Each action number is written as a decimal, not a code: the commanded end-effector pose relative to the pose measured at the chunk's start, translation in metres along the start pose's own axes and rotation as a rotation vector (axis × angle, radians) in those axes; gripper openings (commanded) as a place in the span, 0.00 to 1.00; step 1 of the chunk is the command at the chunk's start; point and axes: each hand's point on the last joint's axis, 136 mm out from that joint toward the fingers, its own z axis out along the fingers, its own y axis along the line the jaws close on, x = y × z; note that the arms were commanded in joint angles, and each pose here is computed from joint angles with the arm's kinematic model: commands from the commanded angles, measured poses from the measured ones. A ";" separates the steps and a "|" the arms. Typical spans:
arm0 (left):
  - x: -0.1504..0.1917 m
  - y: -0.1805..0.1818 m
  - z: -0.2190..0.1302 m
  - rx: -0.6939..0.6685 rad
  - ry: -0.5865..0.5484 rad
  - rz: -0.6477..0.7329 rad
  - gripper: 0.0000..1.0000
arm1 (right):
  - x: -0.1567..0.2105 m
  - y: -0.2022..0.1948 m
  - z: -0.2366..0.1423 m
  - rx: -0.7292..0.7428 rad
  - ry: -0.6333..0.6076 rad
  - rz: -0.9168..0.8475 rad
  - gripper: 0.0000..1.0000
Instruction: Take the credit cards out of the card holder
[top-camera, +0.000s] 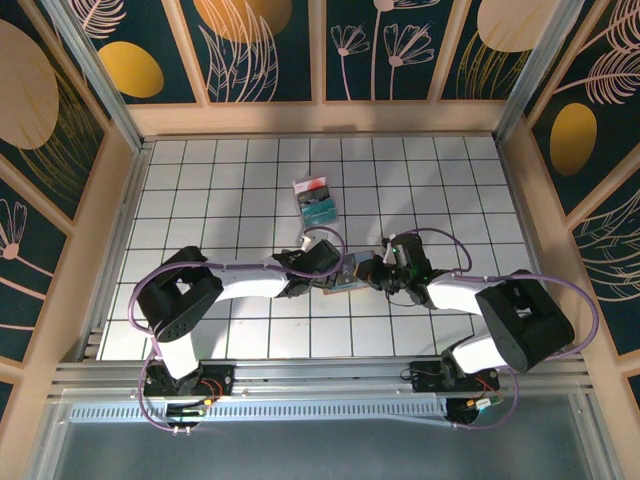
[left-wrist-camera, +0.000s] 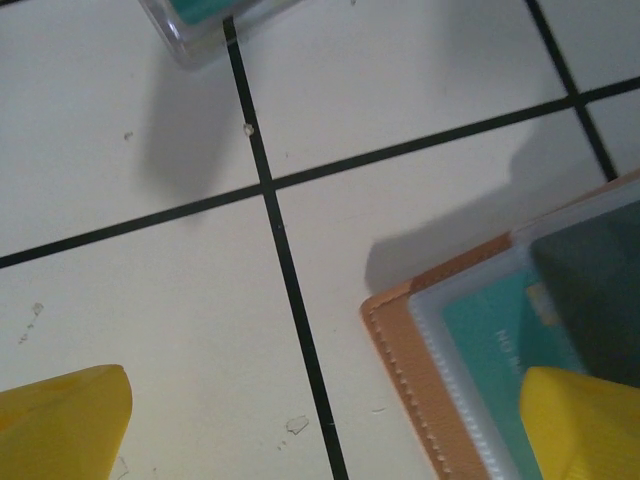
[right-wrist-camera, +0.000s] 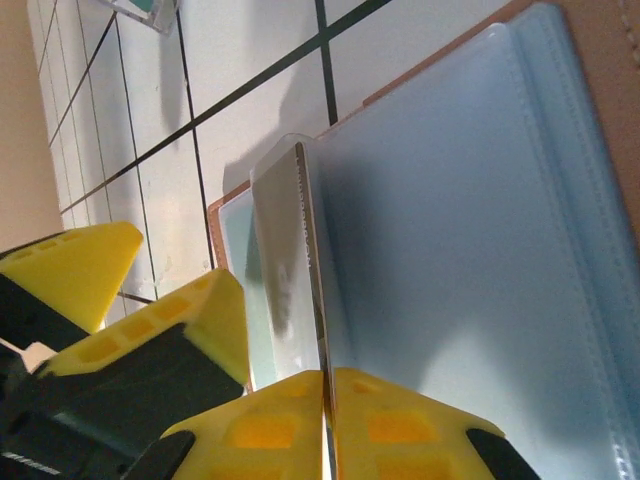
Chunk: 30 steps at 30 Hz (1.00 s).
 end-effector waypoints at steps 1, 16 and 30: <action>0.017 0.008 0.008 -0.036 0.052 0.040 0.99 | -0.005 0.005 -0.003 -0.036 -0.015 -0.034 0.15; 0.032 0.016 0.013 -0.060 0.084 0.064 0.99 | -0.017 0.009 0.006 -0.110 0.005 -0.039 0.20; 0.035 0.016 0.016 -0.060 0.094 0.069 0.99 | -0.014 0.017 0.011 -0.170 0.042 -0.056 0.14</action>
